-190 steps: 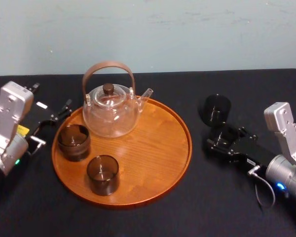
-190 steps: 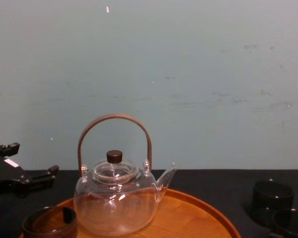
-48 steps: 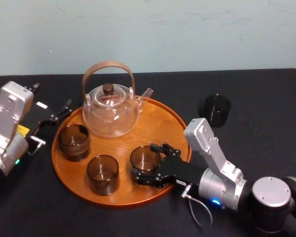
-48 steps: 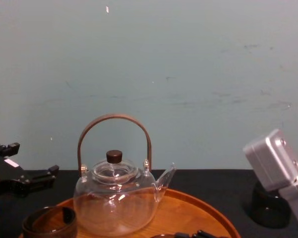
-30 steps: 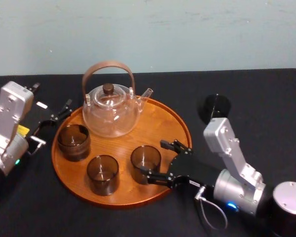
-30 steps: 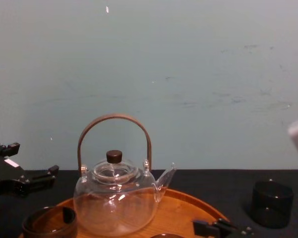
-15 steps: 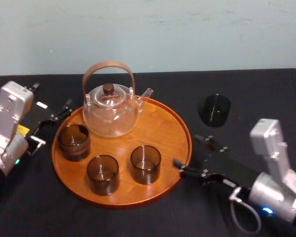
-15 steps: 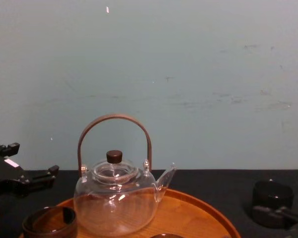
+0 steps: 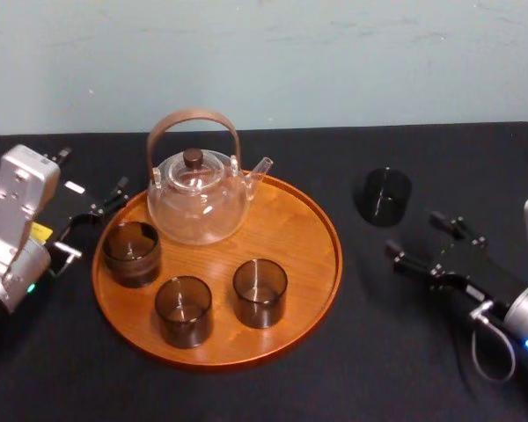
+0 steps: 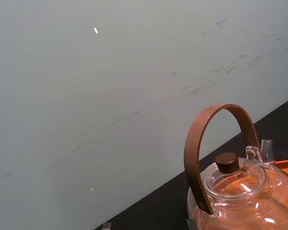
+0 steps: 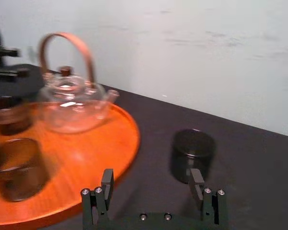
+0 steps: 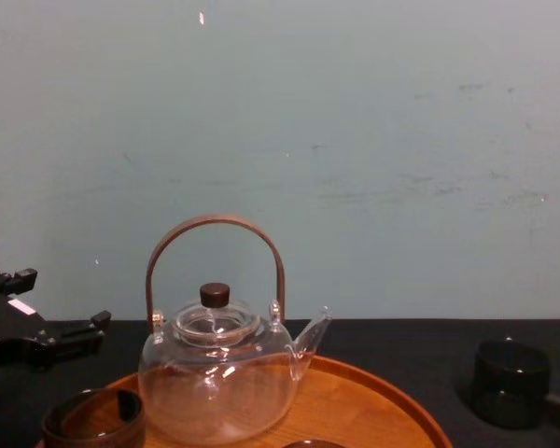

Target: Pick up the glass from the table and place it on the tray.

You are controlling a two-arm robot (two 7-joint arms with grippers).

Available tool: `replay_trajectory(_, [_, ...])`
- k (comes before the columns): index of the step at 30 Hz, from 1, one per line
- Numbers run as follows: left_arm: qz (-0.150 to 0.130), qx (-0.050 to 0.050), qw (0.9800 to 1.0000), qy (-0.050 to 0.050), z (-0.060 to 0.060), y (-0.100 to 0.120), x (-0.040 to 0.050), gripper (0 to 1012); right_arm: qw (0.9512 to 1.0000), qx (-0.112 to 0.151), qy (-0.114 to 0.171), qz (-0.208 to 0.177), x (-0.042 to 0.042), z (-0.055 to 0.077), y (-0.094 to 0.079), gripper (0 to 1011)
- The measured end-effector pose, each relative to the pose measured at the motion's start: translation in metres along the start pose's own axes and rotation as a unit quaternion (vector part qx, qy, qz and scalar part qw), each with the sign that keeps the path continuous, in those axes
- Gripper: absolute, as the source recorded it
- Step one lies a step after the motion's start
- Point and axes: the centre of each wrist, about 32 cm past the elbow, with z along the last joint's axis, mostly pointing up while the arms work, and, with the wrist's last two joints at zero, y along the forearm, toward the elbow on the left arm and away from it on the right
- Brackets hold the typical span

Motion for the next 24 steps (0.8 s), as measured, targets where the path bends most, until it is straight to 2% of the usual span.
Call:
replay_trajectory(8, [0.0, 0.0, 1.0, 0.0, 0.0, 0.0, 0.0, 1001, 0.9991, -0.014, 0.0, -0.04, 0.0195, -0.001, 0.009, 1002])
replay_trajectory(14, [0.0, 0.0, 1.0, 0.0, 0.0, 0.0, 0.0, 1001, 0.9984, -0.019, 0.004, -0.054, 0.0311, 0.0, 0.017, 1002])
replay_trajectory(24, [0.0, 0.0, 1.0, 0.0, 0.0, 0.0, 0.0, 1001, 0.9981, -0.024, 0.004, -0.056, 0.0409, 0.002, 0.033, 1002])
